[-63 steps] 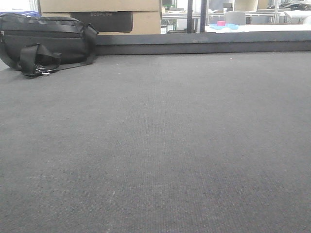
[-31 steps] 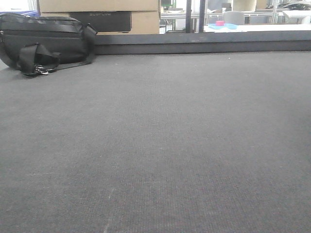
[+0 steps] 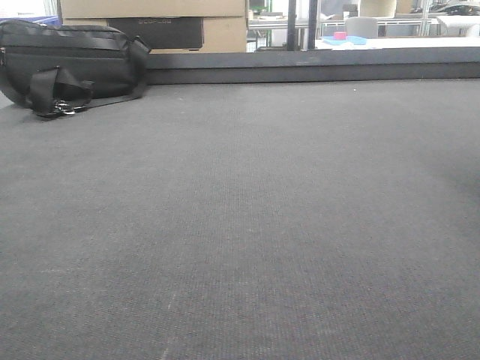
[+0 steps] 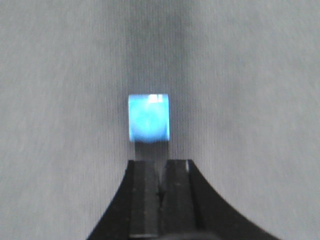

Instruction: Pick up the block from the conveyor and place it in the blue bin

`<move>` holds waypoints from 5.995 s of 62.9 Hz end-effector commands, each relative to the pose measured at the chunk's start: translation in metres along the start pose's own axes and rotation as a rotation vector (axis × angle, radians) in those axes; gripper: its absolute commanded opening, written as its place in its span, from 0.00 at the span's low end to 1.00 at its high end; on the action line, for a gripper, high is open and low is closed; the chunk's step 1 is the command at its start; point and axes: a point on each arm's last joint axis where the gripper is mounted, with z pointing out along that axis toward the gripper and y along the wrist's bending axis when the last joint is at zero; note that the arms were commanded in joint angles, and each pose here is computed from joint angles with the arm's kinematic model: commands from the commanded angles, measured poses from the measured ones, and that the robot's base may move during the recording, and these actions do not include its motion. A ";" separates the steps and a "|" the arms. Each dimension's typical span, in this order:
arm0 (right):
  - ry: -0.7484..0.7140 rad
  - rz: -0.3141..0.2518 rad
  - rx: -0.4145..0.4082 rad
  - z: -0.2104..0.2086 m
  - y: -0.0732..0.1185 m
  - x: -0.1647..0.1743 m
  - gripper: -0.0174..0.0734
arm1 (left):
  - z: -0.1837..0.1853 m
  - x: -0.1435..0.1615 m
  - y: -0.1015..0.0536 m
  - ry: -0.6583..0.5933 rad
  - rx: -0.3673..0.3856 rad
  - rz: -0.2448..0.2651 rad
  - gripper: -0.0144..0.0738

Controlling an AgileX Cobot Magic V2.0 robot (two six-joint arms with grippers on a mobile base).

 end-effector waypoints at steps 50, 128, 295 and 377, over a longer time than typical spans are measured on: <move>0.169 -0.024 0.012 0.092 -0.008 -0.018 0.54 | 0.002 -0.003 -0.002 -0.001 0.010 -0.001 0.04; 0.142 -0.001 -0.028 0.092 -0.004 -0.024 0.01 | 0.100 -0.016 0.003 0.268 -0.061 -0.023 0.44; -1.131 0.016 0.007 -0.033 -0.006 0.091 0.01 | 0.004 0.058 0.012 -0.616 -0.033 0.005 0.04; -1.311 -0.016 -0.044 -0.107 0.002 0.145 0.01 | -0.096 0.131 -0.003 -1.029 0.077 0.081 0.04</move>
